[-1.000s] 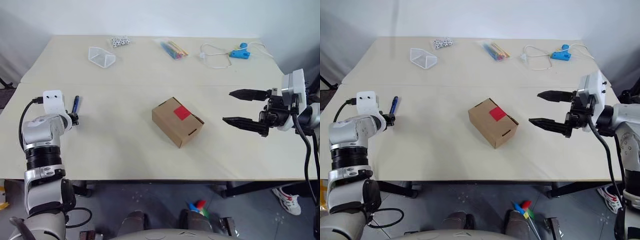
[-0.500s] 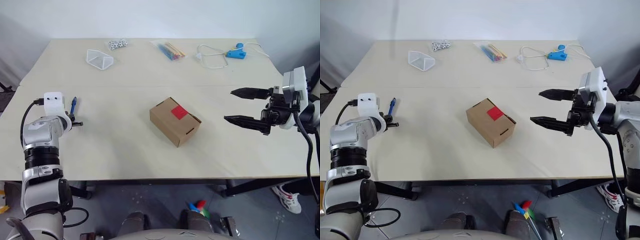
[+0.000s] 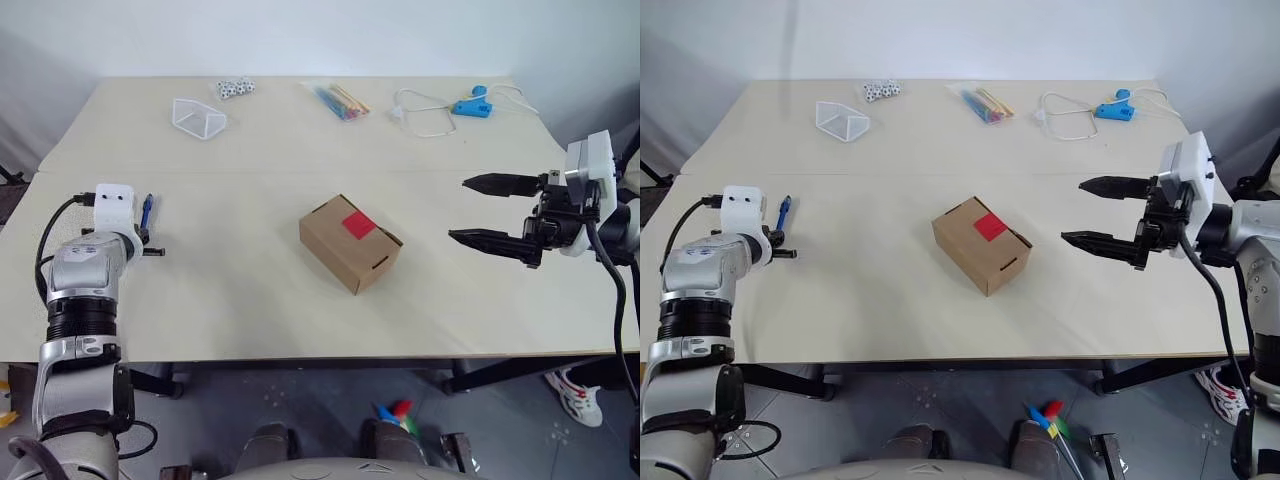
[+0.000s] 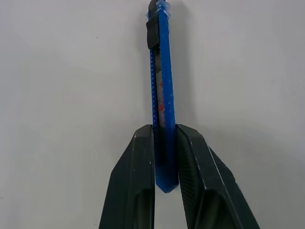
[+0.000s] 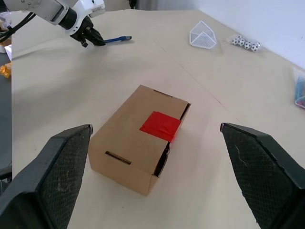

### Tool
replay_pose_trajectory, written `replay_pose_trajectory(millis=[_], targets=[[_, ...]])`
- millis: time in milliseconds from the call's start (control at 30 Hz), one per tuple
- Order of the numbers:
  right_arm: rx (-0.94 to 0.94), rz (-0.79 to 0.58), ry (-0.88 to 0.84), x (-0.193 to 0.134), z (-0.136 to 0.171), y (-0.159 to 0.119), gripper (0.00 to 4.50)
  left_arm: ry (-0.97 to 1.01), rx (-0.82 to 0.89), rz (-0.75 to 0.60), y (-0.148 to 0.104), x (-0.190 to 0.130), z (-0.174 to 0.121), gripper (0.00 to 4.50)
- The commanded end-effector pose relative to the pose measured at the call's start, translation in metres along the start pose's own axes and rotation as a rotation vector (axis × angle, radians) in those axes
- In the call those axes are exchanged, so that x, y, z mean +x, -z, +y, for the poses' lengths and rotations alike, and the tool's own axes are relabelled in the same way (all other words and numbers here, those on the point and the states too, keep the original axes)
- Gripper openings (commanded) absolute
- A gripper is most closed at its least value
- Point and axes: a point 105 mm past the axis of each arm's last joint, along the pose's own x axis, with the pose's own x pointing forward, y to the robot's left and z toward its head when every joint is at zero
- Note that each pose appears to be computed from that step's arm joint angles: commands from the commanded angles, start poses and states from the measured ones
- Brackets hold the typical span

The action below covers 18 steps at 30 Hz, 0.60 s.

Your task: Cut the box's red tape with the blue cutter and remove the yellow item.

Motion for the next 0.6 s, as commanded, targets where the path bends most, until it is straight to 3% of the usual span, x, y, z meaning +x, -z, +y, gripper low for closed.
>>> replay_pose_trajectory(millis=[33, 200, 600], targets=[[-0.047, -0.003, 0.007, -0.003, -0.002, -0.012, 4.5, -0.002, -0.072, 0.11, 0.03, 0.006, -0.001, 0.77], [-0.045, -0.001, 0.009, -0.003, -0.001, -0.011, 4.5, 0.067, -0.249, 0.094, 0.027, 0.005, -0.008, 0.77], [-0.043, -0.005, 0.008, -0.004, 0.001, -0.011, 4.5, 0.067, -0.187, 0.01, 0.008, -0.014, -0.006, 0.77]])
